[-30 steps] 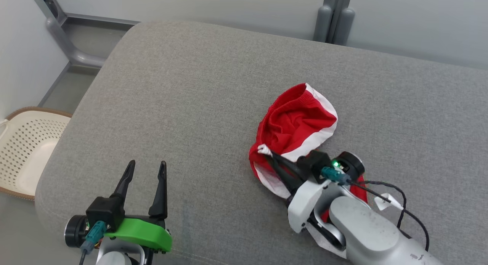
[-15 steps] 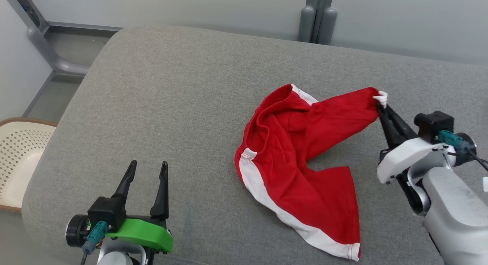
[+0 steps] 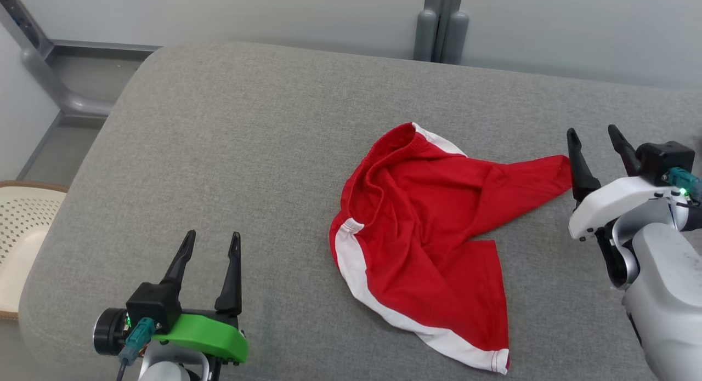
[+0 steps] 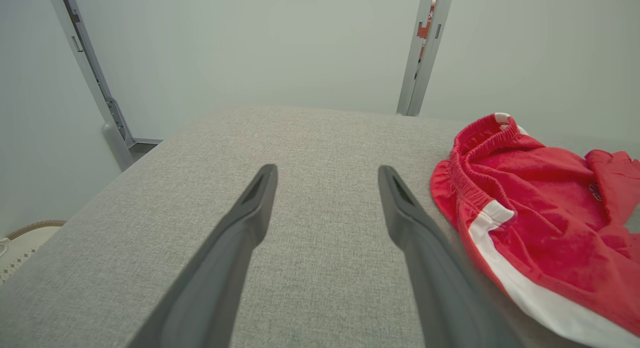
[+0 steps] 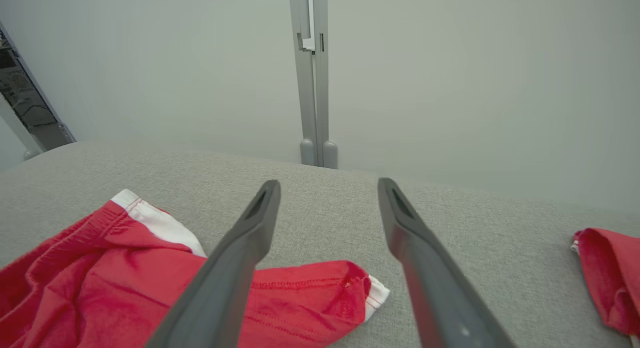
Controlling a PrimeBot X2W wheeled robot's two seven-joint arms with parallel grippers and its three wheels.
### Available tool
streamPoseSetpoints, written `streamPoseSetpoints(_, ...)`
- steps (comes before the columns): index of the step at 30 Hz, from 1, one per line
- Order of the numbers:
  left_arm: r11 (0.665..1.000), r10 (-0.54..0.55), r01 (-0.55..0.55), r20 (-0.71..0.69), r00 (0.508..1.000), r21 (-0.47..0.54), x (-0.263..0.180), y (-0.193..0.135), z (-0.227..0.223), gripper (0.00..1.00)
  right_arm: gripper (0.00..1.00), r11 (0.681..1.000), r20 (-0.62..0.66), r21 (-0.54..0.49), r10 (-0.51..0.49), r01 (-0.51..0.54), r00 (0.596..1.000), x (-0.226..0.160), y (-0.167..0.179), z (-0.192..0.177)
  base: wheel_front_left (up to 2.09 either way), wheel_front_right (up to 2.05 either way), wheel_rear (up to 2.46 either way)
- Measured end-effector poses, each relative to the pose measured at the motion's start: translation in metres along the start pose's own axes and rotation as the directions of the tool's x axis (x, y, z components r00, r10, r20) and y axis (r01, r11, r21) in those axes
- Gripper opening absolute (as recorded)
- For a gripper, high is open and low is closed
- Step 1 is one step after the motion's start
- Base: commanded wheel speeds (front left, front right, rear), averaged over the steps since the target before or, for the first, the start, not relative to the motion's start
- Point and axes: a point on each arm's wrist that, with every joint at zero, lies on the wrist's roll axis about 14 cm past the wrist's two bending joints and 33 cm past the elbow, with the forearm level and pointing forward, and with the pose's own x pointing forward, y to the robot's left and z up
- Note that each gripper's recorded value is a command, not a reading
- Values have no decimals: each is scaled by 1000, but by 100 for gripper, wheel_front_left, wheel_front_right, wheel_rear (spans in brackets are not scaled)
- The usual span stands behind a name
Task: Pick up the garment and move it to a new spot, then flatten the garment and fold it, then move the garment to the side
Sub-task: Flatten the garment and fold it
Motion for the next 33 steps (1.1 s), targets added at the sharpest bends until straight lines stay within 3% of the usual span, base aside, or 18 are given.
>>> streamPoseSetpoints(9, 1000, -28, 28, 12, 1000, -1, 3, -9, 3, 100, 100, 999, -79, 13, 41, -40, 996, -45, 16, -38, 0, 0, 0)
streamPoseSetpoints(16, 1000, -31, 31, 16, 999, 0, 4, -10, 4, 100, 100, 991, -157, 56, 133, -125, 979, -71, 51, -67, 0, 0, 0)
streamPoseSetpoints(31, 1000, -4, 4, 13, 1000, 6, -4, -1, 4, 100, 100, 965, -397, 91, 263, -248, 879, -96, 107, -130, 0, 0, 0)
streamPoseSetpoints(32, 1000, -2, 2, 13, 1000, 6, -4, 0, 4, 100, 45, 964, -403, 96, 267, -250, 875, -96, 108, -131, 0, 0, 0)
streamPoseSetpoints(33, 1000, 0, 0, 13, 1000, 6, -5, 0, 4, 100, 0, 962, -412, 100, 271, -253, 870, -98, 110, -133, 0, 0, 0)
